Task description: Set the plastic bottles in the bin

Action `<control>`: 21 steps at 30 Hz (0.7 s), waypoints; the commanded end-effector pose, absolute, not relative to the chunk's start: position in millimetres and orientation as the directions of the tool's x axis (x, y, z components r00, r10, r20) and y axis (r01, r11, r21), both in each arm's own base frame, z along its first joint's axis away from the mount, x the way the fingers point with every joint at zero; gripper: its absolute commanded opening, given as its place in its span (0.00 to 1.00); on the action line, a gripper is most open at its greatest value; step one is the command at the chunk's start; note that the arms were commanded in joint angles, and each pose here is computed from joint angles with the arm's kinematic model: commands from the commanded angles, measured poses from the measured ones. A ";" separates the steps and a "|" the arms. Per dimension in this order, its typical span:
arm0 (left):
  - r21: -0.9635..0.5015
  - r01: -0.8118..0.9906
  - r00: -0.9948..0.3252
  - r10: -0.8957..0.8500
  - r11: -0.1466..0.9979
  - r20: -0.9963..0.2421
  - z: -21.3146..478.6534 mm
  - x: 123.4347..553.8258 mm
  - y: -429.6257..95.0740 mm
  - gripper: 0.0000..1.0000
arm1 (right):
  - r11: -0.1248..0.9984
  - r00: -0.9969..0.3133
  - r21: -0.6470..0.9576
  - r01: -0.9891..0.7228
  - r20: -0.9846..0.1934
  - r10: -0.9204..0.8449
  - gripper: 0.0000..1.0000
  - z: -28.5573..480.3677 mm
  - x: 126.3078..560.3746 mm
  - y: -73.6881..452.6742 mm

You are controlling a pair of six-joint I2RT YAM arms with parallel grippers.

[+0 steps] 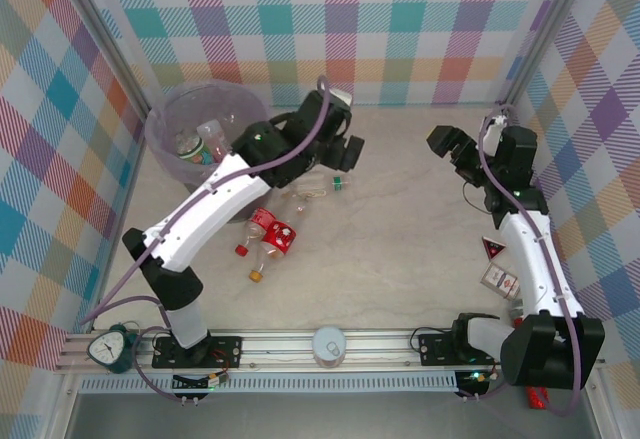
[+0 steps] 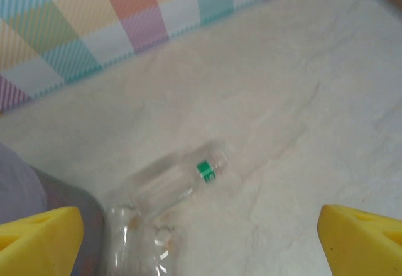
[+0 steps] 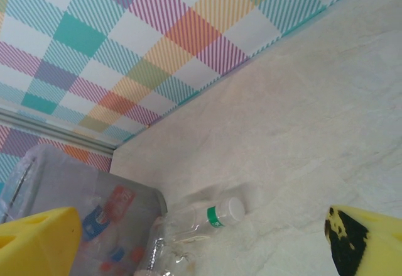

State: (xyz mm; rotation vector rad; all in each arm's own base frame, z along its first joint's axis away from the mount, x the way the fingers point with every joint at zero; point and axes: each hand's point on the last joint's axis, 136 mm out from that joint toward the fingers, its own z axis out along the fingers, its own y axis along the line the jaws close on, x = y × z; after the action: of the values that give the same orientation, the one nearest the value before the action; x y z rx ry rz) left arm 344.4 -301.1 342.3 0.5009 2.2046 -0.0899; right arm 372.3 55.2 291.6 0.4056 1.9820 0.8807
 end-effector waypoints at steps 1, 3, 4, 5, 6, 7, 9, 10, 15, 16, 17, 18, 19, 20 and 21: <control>0.122 0.341 -0.655 0.329 0.932 -0.680 298.2 333.8 -288.5 0.95 | 0.702 -0.509 0.710 -0.050 -0.623 0.594 0.99 293.4 369.7 46.6; 0.138 0.328 -0.685 0.336 0.935 -0.647 271.8 333.5 -285.5 0.95 | 0.700 -0.507 0.713 -0.042 -0.619 0.600 0.99 291.3 370.2 44.0; 0.145 0.324 -0.701 0.341 0.935 -0.626 257.4 334.1 -284.7 0.95 | 0.697 -0.509 0.716 -0.041 -0.615 0.602 0.99 290.3 370.7 44.0; 0.151 0.314 -0.716 0.338 0.937 -0.611 247.3 335.3 -282.9 0.95 | 0.692 -0.514 0.720 -0.043 -0.610 0.603 0.99 289.3 371.2 44.9; 0.158 0.307 -0.734 0.340 0.938 -0.588 235.9 335.2 -281.3 0.95 | 0.687 -0.520 0.725 -0.052 -0.607 0.601 0.99 289.5 371.6 46.7; 0.169 0.301 -0.749 0.342 0.938 -0.568 226.5 334.5 -277.8 0.96 | 0.683 -0.526 0.728 -0.057 -0.603 0.599 0.99 289.5 371.6 48.2; 0.175 0.296 -0.771 0.343 0.939 -0.536 209.9 335.2 -267.7 0.96 | 0.683 -0.528 0.727 -0.063 -0.606 0.596 0.99 291.2 370.6 48.9; 0.158 0.294 -0.790 0.333 0.943 -0.514 200.9 335.7 -261.7 0.96 | 0.684 -0.528 0.726 -0.063 -0.606 0.595 0.99 290.6 370.6 49.0; 0.179 0.297 -0.838 0.346 0.938 -0.422 156.7 341.8 -235.9 0.97 | 0.675 -0.537 0.735 -0.063 -0.595 0.598 0.99 288.3 371.9 50.4; 0.192 0.300 -0.844 0.354 0.934 -0.402 147.9 342.0 -233.0 0.98 | 0.673 -0.537 0.736 -0.066 -0.595 0.598 0.99 288.8 371.8 50.5; 0.196 0.299 -0.850 0.354 0.934 -0.390 140.5 342.3 -230.7 0.98 | 0.674 -0.536 0.735 -0.068 -0.597 0.597 0.99 289.6 371.2 50.8; 0.185 0.295 -0.858 0.345 0.937 -0.381 132.4 342.7 -229.1 0.98 | 0.678 -0.534 0.732 -0.070 -0.601 0.595 0.99 290.7 370.4 50.7; 0.160 0.296 -0.868 0.335 0.942 -0.367 122.7 341.7 -228.2 0.98 | 0.683 -0.531 0.727 -0.068 -0.606 0.592 0.99 291.2 369.8 49.6; 0.141 0.295 -0.870 0.327 0.945 -0.369 117.0 342.7 -229.1 0.98 | 0.689 -0.530 0.722 -0.062 -0.609 0.591 0.99 290.4 369.9 48.0; 0.136 0.294 -0.874 0.324 0.946 -0.363 111.2 343.1 -228.0 0.98 | 0.694 -0.529 0.718 -0.055 -0.610 0.590 0.99 289.1 369.6 46.6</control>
State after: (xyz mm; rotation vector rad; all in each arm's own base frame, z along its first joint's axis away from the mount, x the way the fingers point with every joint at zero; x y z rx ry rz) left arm 342.3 -220.9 127.9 0.4319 2.6891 0.1786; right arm 369.8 49.4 284.4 0.4314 1.9882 0.8856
